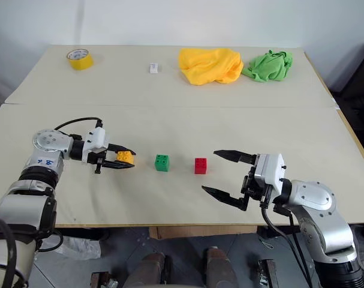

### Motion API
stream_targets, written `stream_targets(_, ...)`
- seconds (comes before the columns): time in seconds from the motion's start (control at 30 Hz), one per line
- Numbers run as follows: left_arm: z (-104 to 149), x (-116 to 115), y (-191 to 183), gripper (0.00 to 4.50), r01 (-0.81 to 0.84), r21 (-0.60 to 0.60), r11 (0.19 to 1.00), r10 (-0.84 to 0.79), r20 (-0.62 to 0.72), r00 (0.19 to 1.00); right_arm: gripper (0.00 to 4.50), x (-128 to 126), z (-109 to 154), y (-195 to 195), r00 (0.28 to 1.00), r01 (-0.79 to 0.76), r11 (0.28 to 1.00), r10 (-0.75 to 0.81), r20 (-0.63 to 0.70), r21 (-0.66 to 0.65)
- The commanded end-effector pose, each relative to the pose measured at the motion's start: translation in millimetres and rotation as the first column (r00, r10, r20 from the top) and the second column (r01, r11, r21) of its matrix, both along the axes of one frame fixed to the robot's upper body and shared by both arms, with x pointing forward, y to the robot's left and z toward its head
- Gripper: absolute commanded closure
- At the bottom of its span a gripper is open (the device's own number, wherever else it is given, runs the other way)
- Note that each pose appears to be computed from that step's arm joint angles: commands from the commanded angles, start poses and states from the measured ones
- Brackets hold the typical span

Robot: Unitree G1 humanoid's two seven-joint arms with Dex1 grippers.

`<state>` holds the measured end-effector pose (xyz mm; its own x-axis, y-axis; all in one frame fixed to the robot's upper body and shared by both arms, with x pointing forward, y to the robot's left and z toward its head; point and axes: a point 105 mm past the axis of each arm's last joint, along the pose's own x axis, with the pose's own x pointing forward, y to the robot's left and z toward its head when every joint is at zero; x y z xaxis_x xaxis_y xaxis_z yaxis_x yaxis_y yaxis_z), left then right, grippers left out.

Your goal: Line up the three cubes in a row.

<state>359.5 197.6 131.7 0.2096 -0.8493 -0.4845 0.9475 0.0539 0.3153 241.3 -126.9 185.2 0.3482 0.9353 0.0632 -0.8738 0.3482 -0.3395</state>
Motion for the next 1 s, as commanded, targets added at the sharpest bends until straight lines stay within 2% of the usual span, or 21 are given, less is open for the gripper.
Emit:
stream_targets(0.03,-2,-6,-2,2.96,0.067,0.04,0.997,-0.066,-0.033,0.997,0.0,-5,11,-2,0.999,-0.003,1.0,0.003,0.055,-0.002)
stream_targets(0.07,-3,-5,-2,2.96,0.059,0.045,0.997,-0.058,-0.039,0.998,0.0,-5,11,-2,0.999,-0.003,1.0,0.004,0.054,-0.003)
stream_targets(0.13,-3,-2,-1,2.22,0.038,0.053,0.998,-0.036,-0.032,0.999,0.0,-7,11,-2,0.999,-0.004,1.0,0.005,0.052,-0.005)
stream_targets(0.3,5,3,4,0.83,-0.021,0.005,1.0,0.021,-0.003,1.0,0.0,-9,10,-2,0.999,-0.005,1.0,0.006,0.048,-0.004)
stream_targets(0.4,12,-6,16,0.04,-0.003,-0.011,1.0,0.003,0.012,1.0,0.0,-9,10,-4,0.999,-0.01,1.0,0.01,0.045,-0.003)
stream_targets(0.6,30,-26,51,0.04,-0.059,-0.079,0.995,0.062,0.037,0.997,0.0,-8,7,-16,0.998,-0.054,0.998,0.055,0.019,-0.032)
stream_targets(0.67,45,-42,77,0.04,-0.177,-0.164,0.971,0.182,0.018,0.983,0.0,-2,12,-23,0.997,-0.079,0.997,0.079,0.016,-0.028)
stream_targets(0.7,47,-53,85,0.04,-0.183,-0.146,0.972,0.188,0.023,0.982,0.0,0,14,-24,0.995,-0.097,0.995,0.098,0.025,-0.037)
stream_targets(0.8,53,-65,88,0.04,-0.179,-0.096,0.979,0.188,0.088,0.978,0.0,4,15,-28,0.99,-0.131,0.989,0.134,0.04,-0.072)
stream_targets(0.9,66,-67,84,0.04,-0.204,-0.129,0.97,0.221,0.135,0.966,0.0,10,13,-32,0.987,-0.152,0.982,0.157,0.038,-0.114)
stream_targets(1.0,68,-67,80,0.04,-0.237,-0.174,0.956,0.262,0.144,0.954,0.0,17,14,-34,0.988,-0.148,0.983,0.153,0.037,-0.111)
